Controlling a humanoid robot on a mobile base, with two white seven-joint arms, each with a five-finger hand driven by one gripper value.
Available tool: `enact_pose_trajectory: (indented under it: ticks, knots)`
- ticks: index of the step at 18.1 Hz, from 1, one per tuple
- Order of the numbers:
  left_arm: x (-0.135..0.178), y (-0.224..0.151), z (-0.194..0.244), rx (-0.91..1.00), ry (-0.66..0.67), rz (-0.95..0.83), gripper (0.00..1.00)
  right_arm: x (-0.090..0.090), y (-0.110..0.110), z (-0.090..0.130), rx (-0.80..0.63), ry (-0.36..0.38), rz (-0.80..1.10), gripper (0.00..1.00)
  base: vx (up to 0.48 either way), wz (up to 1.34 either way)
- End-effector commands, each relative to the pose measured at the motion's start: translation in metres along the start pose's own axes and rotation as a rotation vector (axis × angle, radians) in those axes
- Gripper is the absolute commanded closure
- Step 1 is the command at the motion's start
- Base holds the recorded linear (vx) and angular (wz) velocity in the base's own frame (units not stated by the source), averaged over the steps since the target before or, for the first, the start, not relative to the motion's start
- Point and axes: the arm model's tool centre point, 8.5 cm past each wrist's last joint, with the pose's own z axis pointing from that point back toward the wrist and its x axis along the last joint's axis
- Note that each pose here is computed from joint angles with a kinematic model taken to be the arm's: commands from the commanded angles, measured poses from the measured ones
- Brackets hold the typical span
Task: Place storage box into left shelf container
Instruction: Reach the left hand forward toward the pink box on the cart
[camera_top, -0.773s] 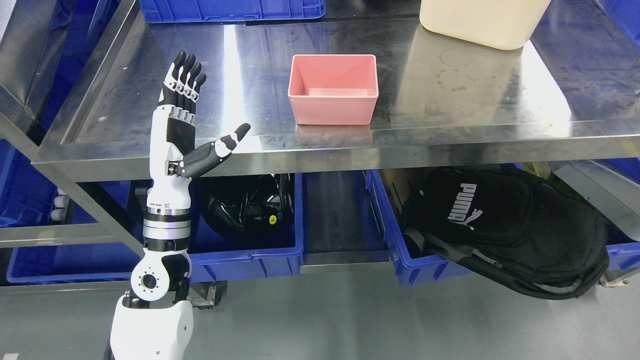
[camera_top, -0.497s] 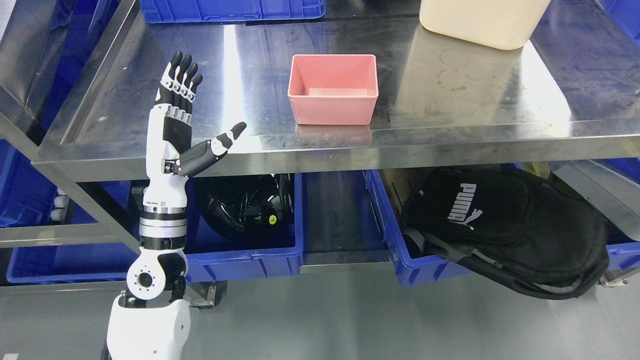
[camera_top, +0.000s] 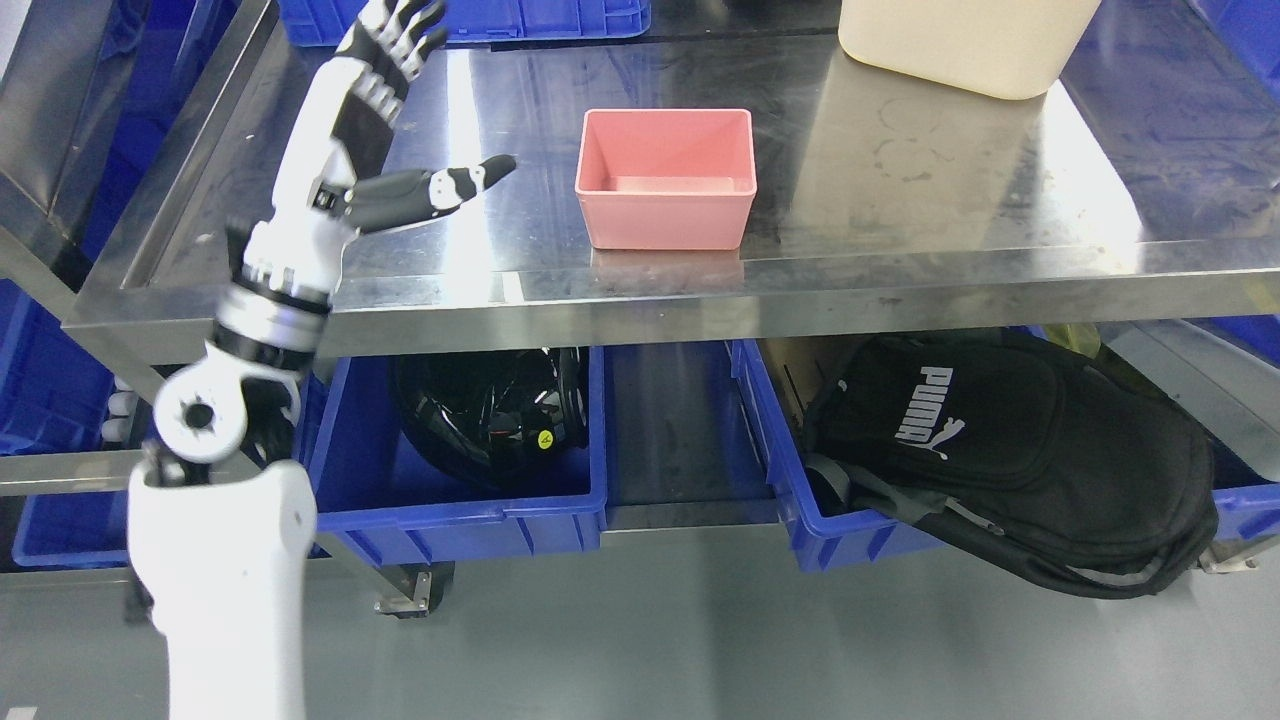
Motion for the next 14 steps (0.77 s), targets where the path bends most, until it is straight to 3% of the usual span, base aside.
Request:
enact_pose_trajectory:
  ticks: [1, 6, 14]
  knots:
    - [0.003, 0.022, -0.053, -0.509, 0.214, -0.271, 0.00, 0.000, -0.011, -0.001, -0.017, -0.009, -0.004, 0.00, 0.000, 0.00]
    - [-0.038, -0.023, -0.080, -0.762, 0.416, -0.366, 0.00, 0.000, -0.011, -0.001, -0.017, -0.009, -0.004, 0.00, 0.000, 0.00]
    - [-0.053, -0.079, -0.126, -0.940, 0.498, -0.358, 0.06, 0.000, -0.011, -0.001, -0.017, -0.009, -0.004, 0.00, 0.000, 0.00]
